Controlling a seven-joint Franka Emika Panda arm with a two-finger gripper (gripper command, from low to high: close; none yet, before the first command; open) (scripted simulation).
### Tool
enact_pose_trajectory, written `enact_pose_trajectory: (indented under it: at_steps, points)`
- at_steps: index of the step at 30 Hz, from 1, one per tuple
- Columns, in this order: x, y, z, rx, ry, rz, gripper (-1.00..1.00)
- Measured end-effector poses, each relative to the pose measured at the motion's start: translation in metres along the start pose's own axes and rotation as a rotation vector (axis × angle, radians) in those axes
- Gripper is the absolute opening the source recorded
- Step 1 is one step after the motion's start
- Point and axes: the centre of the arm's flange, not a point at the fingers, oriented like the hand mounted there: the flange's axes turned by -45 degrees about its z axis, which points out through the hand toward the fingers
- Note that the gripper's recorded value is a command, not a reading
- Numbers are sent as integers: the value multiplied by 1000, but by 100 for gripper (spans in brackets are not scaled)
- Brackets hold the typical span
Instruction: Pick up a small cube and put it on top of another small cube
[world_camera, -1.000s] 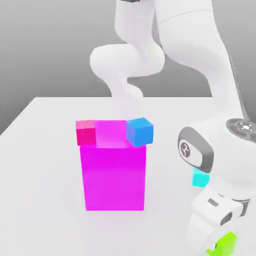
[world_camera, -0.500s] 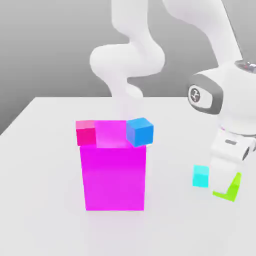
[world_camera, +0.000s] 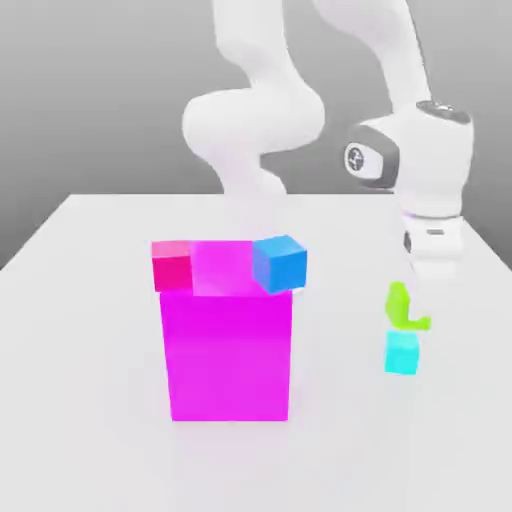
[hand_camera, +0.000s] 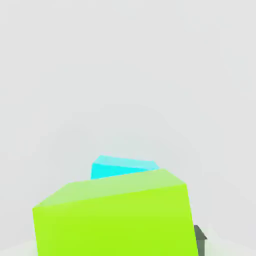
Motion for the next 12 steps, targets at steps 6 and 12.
enact_pose_trajectory:
  at_steps: [6, 12]
  points:
    - [-3, 3, 8, 1, 1, 14, 100]
    - [1, 1, -17, -2, 0, -1, 100]
